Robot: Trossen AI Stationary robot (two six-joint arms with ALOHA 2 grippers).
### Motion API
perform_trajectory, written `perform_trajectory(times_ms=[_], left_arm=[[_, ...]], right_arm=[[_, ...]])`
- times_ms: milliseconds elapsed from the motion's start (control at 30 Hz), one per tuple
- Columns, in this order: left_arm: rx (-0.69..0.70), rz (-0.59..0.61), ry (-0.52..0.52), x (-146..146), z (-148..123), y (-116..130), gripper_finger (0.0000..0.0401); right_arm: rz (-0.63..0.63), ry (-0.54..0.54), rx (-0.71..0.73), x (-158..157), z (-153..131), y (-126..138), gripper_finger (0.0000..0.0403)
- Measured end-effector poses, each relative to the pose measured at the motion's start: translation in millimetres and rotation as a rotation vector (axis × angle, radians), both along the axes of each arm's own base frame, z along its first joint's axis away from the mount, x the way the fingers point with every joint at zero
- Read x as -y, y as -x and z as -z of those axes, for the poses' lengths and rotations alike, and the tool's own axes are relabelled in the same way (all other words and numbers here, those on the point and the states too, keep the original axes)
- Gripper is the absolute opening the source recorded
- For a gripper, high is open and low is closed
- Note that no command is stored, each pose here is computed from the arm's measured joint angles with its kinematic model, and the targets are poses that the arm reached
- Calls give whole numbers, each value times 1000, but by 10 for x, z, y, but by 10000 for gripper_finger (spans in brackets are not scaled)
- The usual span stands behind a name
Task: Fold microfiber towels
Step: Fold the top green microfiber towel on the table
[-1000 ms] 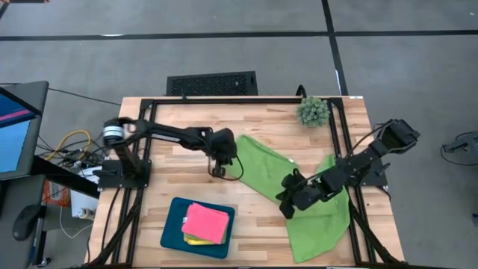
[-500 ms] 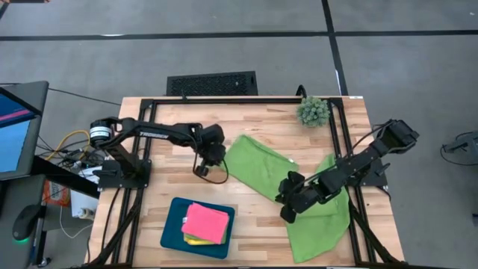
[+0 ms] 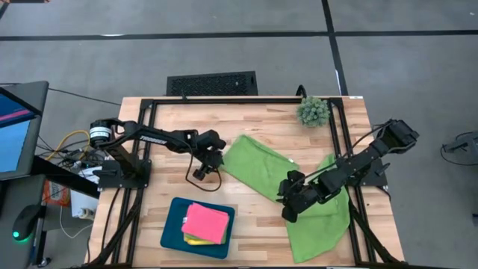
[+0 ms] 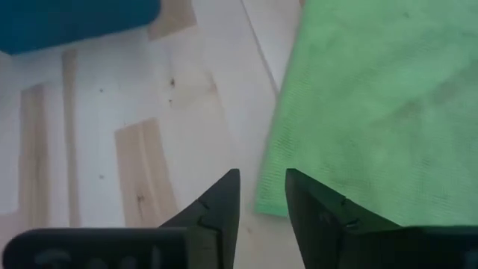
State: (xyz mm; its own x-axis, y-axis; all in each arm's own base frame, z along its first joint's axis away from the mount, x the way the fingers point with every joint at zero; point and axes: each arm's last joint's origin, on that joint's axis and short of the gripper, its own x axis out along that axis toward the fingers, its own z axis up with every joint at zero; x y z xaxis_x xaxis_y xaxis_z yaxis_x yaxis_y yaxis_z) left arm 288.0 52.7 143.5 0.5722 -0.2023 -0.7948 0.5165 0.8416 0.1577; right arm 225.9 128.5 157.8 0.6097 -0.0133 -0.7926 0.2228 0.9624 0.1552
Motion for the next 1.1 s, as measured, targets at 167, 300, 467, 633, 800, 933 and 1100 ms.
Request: perform_trajectory(times_ms=[167, 300, 467, 633, 800, 933, 1100], left_arm=[[31, -1, -24, 4, 60, 28, 181], [28, 32, -21, 11, 73, 45, 181], [-6, 54, -23, 19, 140, 51, 181], [-32, 37, -24, 2, 276, 2, 181], [-45, -31, 7, -12, 300, -8, 181], [-69, -83, 36, -13, 307, 0, 181], [-85, -119, 60, -13, 315, 7, 181]], right_arm=[[-24, 7, 21, -10, -13, -16, 137], [-26, 11, 19, -9, -11, -15, 149], [-26, 14, 17, -8, -9, -14, 162], [-25, 12, 20, -9, -10, -17, 161], [-26, 11, 18, -11, -8, -15, 153], [-32, 22, -2, -44, 105, -47, 149], [-35, 45, -42, -124, 315, -156, 161]])
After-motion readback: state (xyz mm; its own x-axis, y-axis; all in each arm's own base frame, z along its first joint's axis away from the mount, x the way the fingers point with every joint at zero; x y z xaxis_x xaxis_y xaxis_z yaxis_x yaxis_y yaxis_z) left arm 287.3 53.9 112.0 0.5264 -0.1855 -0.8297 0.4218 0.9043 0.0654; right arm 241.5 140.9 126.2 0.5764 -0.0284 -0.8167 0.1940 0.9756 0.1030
